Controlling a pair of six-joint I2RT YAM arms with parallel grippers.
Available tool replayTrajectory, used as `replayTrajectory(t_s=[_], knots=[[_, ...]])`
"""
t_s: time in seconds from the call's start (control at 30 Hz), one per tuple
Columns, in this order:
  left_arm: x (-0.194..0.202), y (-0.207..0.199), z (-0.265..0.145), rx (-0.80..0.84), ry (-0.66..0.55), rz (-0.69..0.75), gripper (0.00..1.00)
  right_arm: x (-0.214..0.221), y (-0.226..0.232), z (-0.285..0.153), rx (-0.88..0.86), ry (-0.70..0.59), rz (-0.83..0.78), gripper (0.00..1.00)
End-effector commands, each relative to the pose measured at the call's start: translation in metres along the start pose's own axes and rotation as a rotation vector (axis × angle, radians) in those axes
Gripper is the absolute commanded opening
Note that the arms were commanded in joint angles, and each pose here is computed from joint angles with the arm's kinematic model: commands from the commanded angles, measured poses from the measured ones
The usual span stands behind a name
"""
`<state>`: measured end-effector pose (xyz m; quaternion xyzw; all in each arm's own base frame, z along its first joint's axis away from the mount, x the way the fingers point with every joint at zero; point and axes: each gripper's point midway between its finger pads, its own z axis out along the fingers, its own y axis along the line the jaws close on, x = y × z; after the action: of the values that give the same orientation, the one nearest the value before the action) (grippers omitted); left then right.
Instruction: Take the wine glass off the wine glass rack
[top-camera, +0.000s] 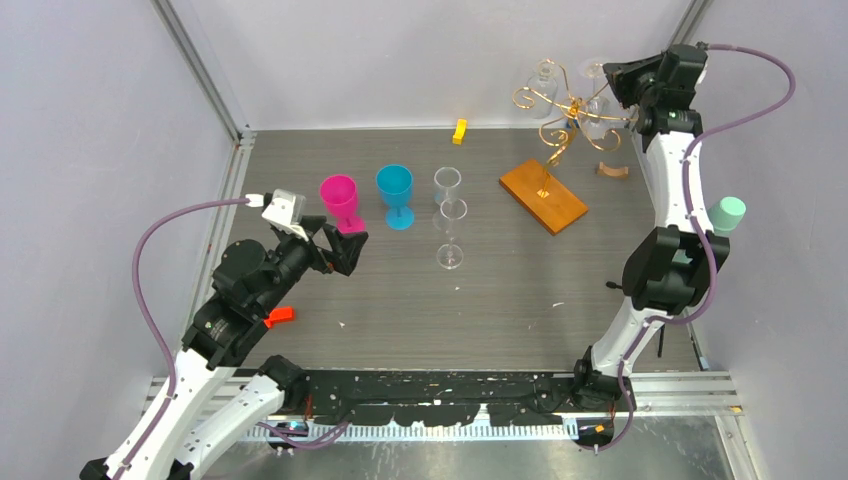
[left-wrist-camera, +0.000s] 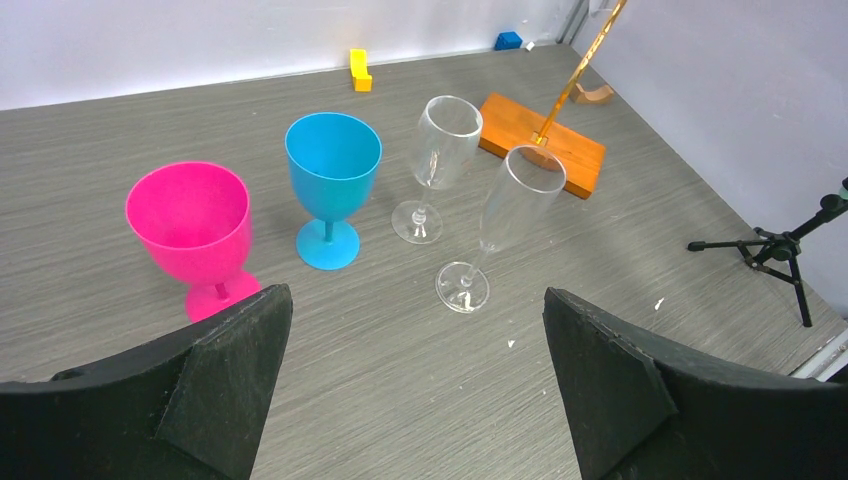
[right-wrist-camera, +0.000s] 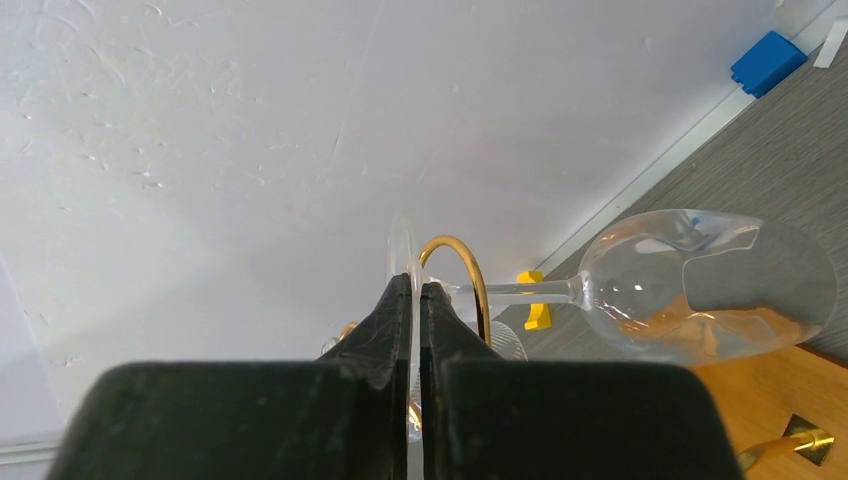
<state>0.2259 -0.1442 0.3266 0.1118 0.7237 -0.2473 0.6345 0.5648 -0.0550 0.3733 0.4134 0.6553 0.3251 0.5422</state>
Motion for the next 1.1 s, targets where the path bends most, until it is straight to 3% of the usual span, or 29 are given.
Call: replayTrajectory(t_s=[0.0, 0.5, 0.73, 1.07], knots=[[-0.021, -0.001, -0.006, -0.005, -0.057, -0.005, 1.00, -0.037, 0.053, -0.037, -0.144, -0.173, -0.044, 0.00], [-0.021, 0.000, -0.008, -0.013, -0.060, -0.005, 1.00, -0.054, 0.056, -0.047, -0.152, -0.275, 0.023, 0.00], [-0.022, 0.000, -0.009, -0.013, -0.063, -0.006, 1.00, -0.069, 0.043, -0.055, -0.067, -0.359, 0.048, 0.00], [-0.021, 0.000, -0.009, -0.011, -0.062, -0.005, 1.00, -0.072, 0.037, -0.062, -0.005, -0.373, 0.049, 0.00]])
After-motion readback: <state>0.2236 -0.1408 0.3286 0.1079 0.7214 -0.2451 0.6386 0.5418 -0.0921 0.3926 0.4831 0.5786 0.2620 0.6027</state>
